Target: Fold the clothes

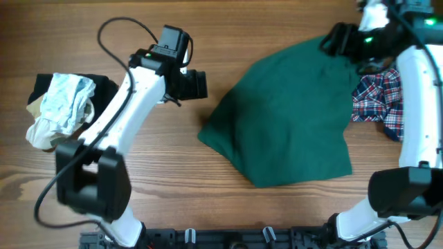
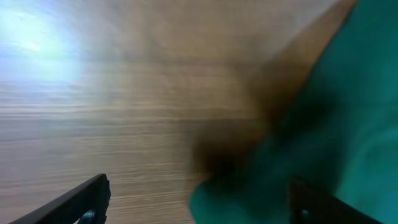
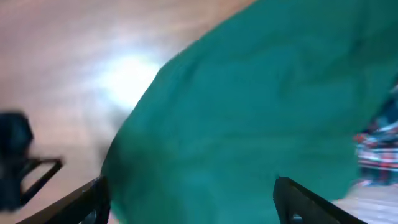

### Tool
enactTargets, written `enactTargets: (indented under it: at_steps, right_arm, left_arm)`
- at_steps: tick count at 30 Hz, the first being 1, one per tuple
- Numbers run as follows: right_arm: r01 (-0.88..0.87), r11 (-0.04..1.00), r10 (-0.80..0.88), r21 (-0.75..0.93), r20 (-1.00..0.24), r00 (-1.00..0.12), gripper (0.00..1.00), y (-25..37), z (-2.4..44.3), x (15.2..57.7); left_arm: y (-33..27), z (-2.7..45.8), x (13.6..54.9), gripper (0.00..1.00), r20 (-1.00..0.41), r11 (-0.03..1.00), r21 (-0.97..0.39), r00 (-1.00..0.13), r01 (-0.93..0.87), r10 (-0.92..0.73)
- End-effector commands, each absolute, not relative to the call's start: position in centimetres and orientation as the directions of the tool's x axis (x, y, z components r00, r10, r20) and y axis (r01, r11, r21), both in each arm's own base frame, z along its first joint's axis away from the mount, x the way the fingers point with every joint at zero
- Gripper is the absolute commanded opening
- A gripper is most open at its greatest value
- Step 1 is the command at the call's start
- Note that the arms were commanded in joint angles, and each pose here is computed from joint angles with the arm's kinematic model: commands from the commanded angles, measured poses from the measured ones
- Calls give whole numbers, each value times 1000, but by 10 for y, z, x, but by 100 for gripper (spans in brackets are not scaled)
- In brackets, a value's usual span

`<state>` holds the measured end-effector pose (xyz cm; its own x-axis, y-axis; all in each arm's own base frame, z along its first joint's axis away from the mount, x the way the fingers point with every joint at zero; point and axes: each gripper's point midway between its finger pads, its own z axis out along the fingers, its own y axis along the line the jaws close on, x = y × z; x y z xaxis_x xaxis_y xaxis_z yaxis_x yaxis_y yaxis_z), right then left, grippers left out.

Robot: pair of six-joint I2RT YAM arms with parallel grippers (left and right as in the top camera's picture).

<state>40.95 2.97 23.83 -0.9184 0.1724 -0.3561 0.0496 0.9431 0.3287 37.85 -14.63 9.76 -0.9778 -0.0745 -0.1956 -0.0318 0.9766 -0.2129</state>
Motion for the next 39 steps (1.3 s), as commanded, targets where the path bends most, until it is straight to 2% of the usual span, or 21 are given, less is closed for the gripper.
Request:
enactTargets:
  at_steps: [1,6,8,9,10,11,12,15,17,20,23,24,28,29,31,32,36,39]
  right_arm:
    - [18,960,109,279,-314,-943,84,44,217,407]
    - [130,939,237,318,-323,-916,86,29,221,417]
    - [143,935,251,325,-321,-913,86,25,221,417]
    - [145,934,254,325,-321,-913,86,24,221,417]
    - [147,934,255,325,-321,-912,86,23,221,417]
    - [147,934,255,325,-320,-912,86,23,221,417]
    - [148,934,256,325,-320,-912,86,23,221,417]
    - [142,932,254,335,-322,-912,86,25,222,418]
    - [141,930,254,339,-320,-913,86,25,222,418]
    - [145,930,253,337,-305,-918,86,26,221,414]
    - [145,931,252,336,-299,-921,86,26,220,412]
    - [146,931,252,336,-297,-921,86,26,220,412]
    - [138,923,250,359,-288,-924,86,30,221,411]
    - [136,921,250,366,-285,-925,86,32,221,411]
    - [137,918,249,371,-273,-929,85,33,220,408]
    - [140,918,248,372,-262,-933,86,34,220,405]
    - [125,923,226,363,-251,-941,85,34,218,400]
    - [125,923,226,364,-248,-942,85,34,218,400]
  left_arm:
    - [-192,70,360,89,-45,907,-416,-998,60,45]
    - [-230,31,345,90,8,870,-468,-984,152,176]
    - [-240,19,338,83,25,868,-464,-977,177,213]
    - [-244,13,333,71,37,865,-465,-972,189,232]
    - [-248,11,329,52,45,864,-465,-969,195,243]
    - [-251,10,327,23,43,861,-465,-966,205,253]
    - [-255,16,328,4,30,857,-468,-966,215,259]
    - [-256,58,346,4,-28,866,-457,-976,204,216]
    - [-239,100,370,4,-123,920,-347,-981,183,149]
    - [-200,192,405,4,-364,980,-143,-928,138,77]
    - [-184,257,411,4,-510,989,-114,-860,89,19]
    - [-184,264,409,4,-522,988,-121,-853,93,17]
    - [-198,232,394,6,-430,989,-79,-899,127,81]
    - [-202,213,388,10,-380,989,-54,-918,140,109]
    - [-198,178,381,33,-286,990,-4,-949,138,131]
    - [-192,160,377,38,-229,991,19,-964,131,132]
    - [-172,121,359,47,-92,993,73,-991,94,101]
    - [-162,119,367,52,-110,993,94,-991,71,82]
